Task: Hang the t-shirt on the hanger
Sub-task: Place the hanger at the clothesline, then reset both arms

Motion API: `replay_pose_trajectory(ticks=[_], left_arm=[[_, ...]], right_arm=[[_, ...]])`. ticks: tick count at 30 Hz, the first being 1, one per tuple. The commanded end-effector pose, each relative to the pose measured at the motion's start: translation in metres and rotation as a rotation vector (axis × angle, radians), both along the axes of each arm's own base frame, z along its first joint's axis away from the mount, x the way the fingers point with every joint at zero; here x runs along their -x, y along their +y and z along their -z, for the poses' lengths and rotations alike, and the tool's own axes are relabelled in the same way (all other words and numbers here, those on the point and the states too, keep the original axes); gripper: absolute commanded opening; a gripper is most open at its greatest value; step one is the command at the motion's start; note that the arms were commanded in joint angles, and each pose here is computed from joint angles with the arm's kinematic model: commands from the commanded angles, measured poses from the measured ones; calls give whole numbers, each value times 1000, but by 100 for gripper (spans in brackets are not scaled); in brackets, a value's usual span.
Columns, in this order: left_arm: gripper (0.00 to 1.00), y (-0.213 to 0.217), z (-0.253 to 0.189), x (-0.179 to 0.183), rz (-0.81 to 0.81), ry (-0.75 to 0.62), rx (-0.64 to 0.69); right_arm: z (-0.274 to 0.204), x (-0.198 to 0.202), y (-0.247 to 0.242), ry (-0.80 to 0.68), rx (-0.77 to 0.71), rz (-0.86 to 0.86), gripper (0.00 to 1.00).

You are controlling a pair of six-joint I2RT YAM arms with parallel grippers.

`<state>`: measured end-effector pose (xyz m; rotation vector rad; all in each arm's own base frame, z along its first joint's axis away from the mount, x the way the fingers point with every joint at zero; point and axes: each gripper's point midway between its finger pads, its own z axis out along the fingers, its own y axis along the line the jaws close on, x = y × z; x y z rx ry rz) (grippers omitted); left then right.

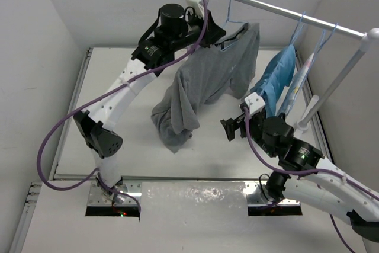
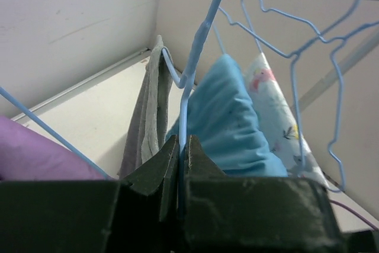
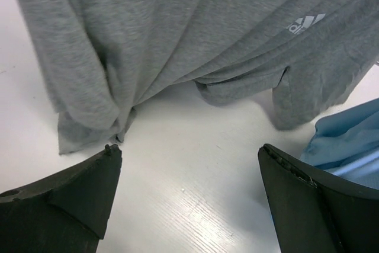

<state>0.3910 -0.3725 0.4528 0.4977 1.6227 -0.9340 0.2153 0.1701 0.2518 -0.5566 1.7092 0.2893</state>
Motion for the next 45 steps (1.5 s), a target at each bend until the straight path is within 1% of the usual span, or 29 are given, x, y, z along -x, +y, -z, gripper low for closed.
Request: replay_pose_trajectory(ticks=[1,8,11,15,17,18,19,20,22,23,25,26,28,29,31,32,33,34,35,37,39,42,45], left_arm=[[0,2,-55,-8,-51,-160,95],[0,-14,-22,-39,-85,-148,51],[0,-19,-11,-45,-77,-151,24],[0,-23,11,-40,-35,-128,-23],[0,-22,9,-32,-10,-122,-23],[2,-22,10,-29,-2,-116,-27],[8,-23,10,-24,19,-114,-26],[22,-21,8,-18,33,-113,-28],[33,-22,8,-8,71,-108,-31],[41,-19,6,-1,84,-107,-31],[48,-18,9,9,114,-93,-42],[50,-14,2,17,125,-109,-43],[56,-11,12,27,147,-92,-67],[63,-7,6,35,154,-110,-68],[64,-3,19,41,171,-81,-97],[64,1,15,48,178,-94,-99],[64,3,24,52,187,-79,-114],[64,5,21,62,215,-80,-111],[64,5,32,66,237,-66,-127],[64,4,35,80,278,-65,-133],[64,1,56,90,315,-32,-163],[64,1,68,96,331,-15,-183],[64,6,73,99,327,-24,-202]], right_arm=[[1,-2,-2,-3,-21,26,94],[9,-1,-6,10,-4,37,94],[12,0,-7,18,5,39,93],[14,1,-9,23,9,42,94],[15,1,-9,23,11,41,94],[16,1,-9,26,12,43,94],[17,1,-8,29,14,37,94],[18,2,-8,32,16,33,94],[20,2,-6,39,16,28,95],[19,3,-6,40,14,24,95],[20,4,-5,47,15,19,95],[21,4,-5,48,16,16,95],[22,4,-7,48,22,20,95],[22,4,-7,48,22,20,95],[21,5,-7,47,21,20,95],[22,5,-7,49,20,17,95],[21,5,-6,50,19,16,95],[21,6,-6,51,16,13,95],[22,6,-6,54,17,11,95],[22,6,-6,53,14,14,95],[20,5,-5,52,11,14,95],[18,6,-6,59,5,18,95],[16,5,-11,58,2,49,95]])
